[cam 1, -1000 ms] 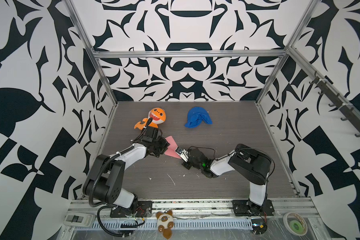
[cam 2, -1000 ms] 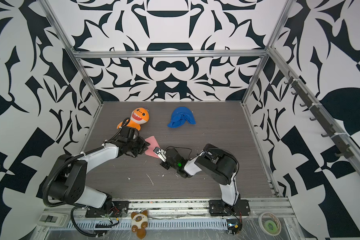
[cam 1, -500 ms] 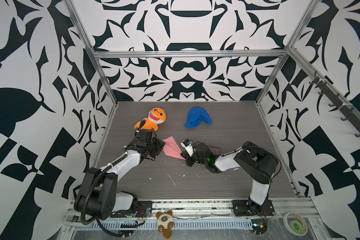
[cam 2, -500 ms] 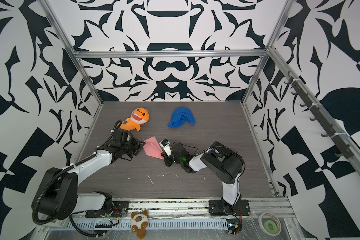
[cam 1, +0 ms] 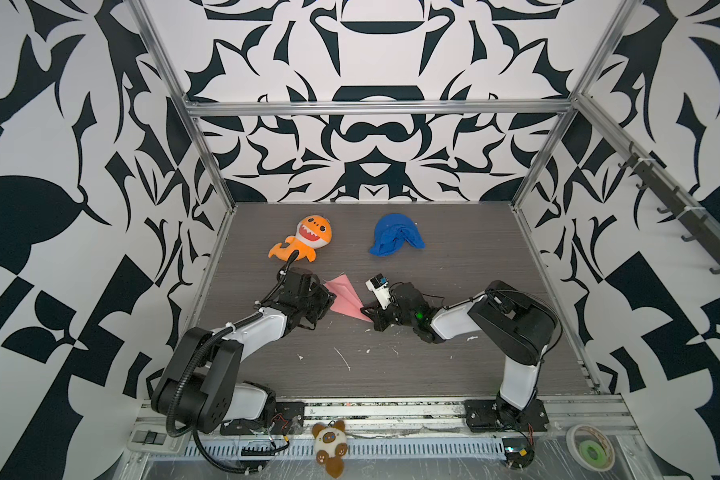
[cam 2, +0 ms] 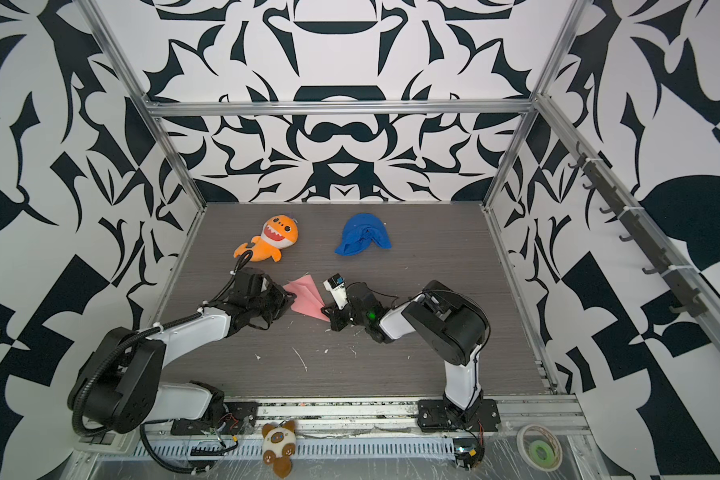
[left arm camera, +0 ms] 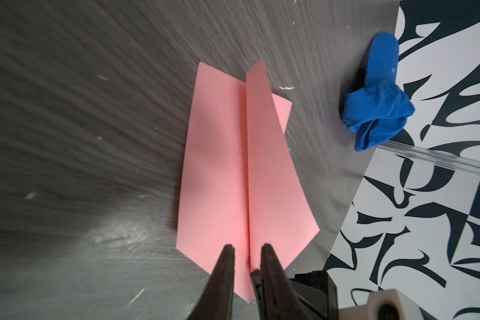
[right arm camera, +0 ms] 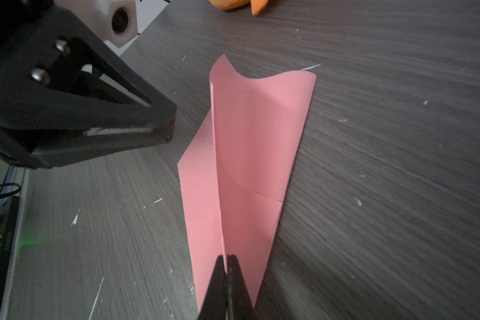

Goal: Fold a paper plane with a square sheet of paper (pick it up from the middle)

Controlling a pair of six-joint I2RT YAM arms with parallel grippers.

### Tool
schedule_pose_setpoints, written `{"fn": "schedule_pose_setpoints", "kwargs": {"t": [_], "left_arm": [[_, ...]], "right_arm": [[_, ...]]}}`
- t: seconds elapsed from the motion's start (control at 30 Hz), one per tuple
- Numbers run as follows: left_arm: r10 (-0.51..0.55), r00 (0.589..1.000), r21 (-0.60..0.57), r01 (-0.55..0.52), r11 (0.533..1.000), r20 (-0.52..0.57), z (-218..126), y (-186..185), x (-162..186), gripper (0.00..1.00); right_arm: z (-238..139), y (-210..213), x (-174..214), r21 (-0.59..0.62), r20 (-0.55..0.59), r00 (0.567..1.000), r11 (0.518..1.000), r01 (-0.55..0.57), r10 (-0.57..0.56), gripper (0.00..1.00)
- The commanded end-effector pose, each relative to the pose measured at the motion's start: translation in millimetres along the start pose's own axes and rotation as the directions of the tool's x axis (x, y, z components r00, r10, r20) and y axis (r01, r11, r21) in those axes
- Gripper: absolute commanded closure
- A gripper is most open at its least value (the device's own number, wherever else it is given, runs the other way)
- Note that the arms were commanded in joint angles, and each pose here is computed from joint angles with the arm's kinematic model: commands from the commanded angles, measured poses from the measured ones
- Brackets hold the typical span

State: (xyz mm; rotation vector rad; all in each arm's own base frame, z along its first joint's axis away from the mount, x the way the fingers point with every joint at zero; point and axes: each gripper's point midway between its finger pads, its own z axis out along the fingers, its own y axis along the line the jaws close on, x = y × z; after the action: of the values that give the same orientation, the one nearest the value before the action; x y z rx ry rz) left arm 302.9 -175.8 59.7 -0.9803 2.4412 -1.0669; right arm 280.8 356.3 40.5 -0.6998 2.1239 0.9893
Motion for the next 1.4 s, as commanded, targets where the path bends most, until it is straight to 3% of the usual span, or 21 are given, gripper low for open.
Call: {"fn": "schedule_pose_setpoints", "kwargs": {"t": [0.0, 0.43, 0.77, 1.37], "left_arm": [[-0.001, 1.000, 0.009, 0.001, 1.000, -0.006, 9, -3, 0, 0.82], [-0.006, 1.000, -0.040, 0.005, 0.999, -0.021, 21, 12, 5, 0.87], [0.011, 0.999, 0.003, -0.011, 1.000, 0.046, 3, 7, 0, 0.81], [0.004, 0.999, -0.017, -0.005, 1.000, -0.035, 36, 1, 6, 0.92]], "right_arm": [[4, 4, -10, -0.032, 0.022, 1.000, 0.999, -0.019, 0.020, 0.94], [6, 1, -4, -0.055, -0.012, 0.998, 0.996, -0.068, 0.068, 0.86], [5, -10, -1, -0.034, -0.016, 0.994, 0.993, -0.110, 0.110, 0.87], [5, -17, 2, -0.043, -0.028, 0.987, 0.987, -0.157, 0.156, 0.88]]}}
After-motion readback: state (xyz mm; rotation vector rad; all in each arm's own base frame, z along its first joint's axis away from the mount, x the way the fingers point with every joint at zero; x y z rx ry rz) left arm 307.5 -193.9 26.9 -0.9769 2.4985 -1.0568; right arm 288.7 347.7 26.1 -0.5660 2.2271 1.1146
